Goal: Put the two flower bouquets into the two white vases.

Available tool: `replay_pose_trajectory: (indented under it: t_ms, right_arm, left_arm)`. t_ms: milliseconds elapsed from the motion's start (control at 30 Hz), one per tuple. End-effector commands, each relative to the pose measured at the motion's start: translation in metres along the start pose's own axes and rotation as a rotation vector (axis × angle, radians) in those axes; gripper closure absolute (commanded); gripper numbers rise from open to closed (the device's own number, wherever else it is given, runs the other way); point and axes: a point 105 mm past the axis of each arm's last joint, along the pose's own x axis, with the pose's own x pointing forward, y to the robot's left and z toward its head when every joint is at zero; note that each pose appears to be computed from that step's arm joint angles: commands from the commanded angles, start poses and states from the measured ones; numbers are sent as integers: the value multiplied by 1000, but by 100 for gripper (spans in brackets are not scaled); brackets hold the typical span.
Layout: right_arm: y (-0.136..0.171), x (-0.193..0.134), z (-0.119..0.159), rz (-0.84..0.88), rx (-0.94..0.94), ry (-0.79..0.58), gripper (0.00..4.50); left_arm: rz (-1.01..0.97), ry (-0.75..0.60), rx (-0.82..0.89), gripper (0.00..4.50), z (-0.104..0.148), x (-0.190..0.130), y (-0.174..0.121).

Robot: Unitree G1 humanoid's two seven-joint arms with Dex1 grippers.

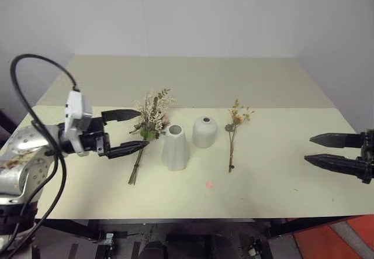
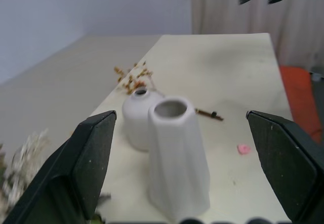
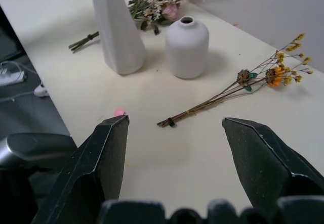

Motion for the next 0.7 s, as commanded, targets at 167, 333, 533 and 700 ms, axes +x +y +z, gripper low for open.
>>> replay_pose_trajectory:
  t_ms: [167,333,533,700]
  right_arm:
    - [-22,38,1,-157,101,49,94]
    - [-32,74,-3,-185,201,107,94]
    - [-62,130,-16,-339,441,261,94]
    - [-66,157,-21,-362,479,343,94]
  left_arm:
    - [-38,-36,39,2,18,1,1]
    - [-56,-41,61,2,23,6,2]
    - [-78,-30,56,2,24,12,4]
    - [-90,-46,55,2,27,15,3]
